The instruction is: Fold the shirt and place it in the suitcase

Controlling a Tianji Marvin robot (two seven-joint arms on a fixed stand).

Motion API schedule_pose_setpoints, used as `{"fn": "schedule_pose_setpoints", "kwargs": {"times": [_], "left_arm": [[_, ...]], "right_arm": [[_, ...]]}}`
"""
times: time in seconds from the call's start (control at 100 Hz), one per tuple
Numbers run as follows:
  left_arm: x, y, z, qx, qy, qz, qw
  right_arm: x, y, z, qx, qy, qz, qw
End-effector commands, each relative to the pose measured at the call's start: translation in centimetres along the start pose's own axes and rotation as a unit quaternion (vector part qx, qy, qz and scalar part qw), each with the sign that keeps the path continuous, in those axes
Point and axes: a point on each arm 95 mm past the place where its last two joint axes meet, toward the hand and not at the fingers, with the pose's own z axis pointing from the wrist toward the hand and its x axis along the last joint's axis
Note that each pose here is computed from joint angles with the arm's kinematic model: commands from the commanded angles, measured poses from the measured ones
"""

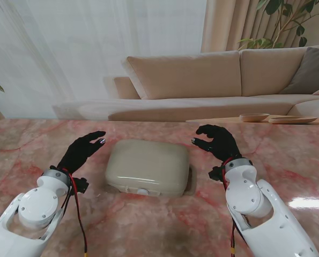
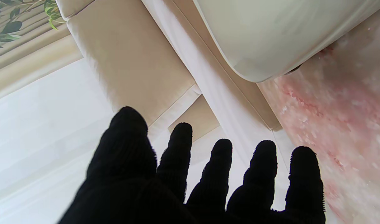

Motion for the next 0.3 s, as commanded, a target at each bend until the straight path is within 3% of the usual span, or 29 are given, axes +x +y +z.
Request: {"fn": "schedule_pose_setpoints", "kwargs": {"times": [0.0, 0.29], "left_arm": [[-0.9, 0.5, -0.3, -0.001, -0.010, -0.004, 0.9999], [-1.8, 0.8, -0.6, -0.008, -0.023, -0.017, 0.9996]], "right_arm": [[-1.1, -0.8, -0.4, 0.011, -0.019, 0.003, 0.9998], [-2.3, -1.1, -0.4, 0.020, -0.036, 0.011, 0.9991]]}}
